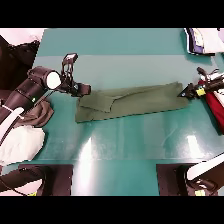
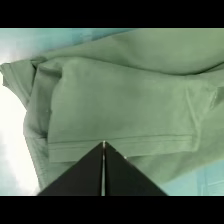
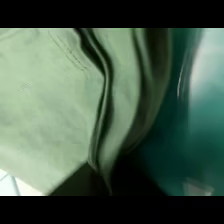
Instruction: Fold the shirts.
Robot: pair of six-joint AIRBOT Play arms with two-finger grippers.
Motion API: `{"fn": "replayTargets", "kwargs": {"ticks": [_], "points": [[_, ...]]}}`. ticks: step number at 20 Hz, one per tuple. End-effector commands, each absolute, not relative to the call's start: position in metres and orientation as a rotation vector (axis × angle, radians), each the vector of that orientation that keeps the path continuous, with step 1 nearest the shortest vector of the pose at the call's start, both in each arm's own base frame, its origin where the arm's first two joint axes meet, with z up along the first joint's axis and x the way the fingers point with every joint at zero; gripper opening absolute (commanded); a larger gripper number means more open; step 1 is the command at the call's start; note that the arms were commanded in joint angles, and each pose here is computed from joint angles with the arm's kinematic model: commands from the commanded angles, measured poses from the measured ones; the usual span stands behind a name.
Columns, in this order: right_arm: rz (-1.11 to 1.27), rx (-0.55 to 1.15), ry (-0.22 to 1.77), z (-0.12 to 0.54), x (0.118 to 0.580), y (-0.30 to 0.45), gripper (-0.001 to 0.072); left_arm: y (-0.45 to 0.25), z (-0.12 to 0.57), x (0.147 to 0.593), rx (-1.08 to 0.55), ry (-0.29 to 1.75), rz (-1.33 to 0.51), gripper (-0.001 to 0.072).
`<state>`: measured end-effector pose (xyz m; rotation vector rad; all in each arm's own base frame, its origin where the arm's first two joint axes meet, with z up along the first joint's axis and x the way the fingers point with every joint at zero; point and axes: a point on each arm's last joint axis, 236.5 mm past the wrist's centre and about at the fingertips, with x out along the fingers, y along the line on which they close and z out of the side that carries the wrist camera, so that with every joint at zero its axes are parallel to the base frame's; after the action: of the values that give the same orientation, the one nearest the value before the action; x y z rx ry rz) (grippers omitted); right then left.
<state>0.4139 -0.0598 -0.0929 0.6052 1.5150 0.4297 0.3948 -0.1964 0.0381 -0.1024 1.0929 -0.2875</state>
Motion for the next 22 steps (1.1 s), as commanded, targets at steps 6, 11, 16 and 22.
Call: {"fn": "replayTargets", "kwargs": {"ticks": [6,11,16,22], "points": [[0.658,0.624,1.255,0.002,0.445,-0.002,0.0016,-0.286,0.049,0.393,-0.127,0.986,-0.492,0.0028],[0.736,0.527,1.099,0.104,0.436,0.047,0.0016,-0.37,0.016,0.404,-0.069,1.012,-0.632,0.0028],[0.853,0.381,1.032,0.166,0.403,0.128,0.0015,-0.424,-0.028,0.414,-0.072,1.082,-0.697,0.0028],[0.934,0.325,1.016,0.189,0.379,0.189,0.0015,-0.423,-0.051,0.415,-0.055,1.112,-0.685,0.0028]]}}
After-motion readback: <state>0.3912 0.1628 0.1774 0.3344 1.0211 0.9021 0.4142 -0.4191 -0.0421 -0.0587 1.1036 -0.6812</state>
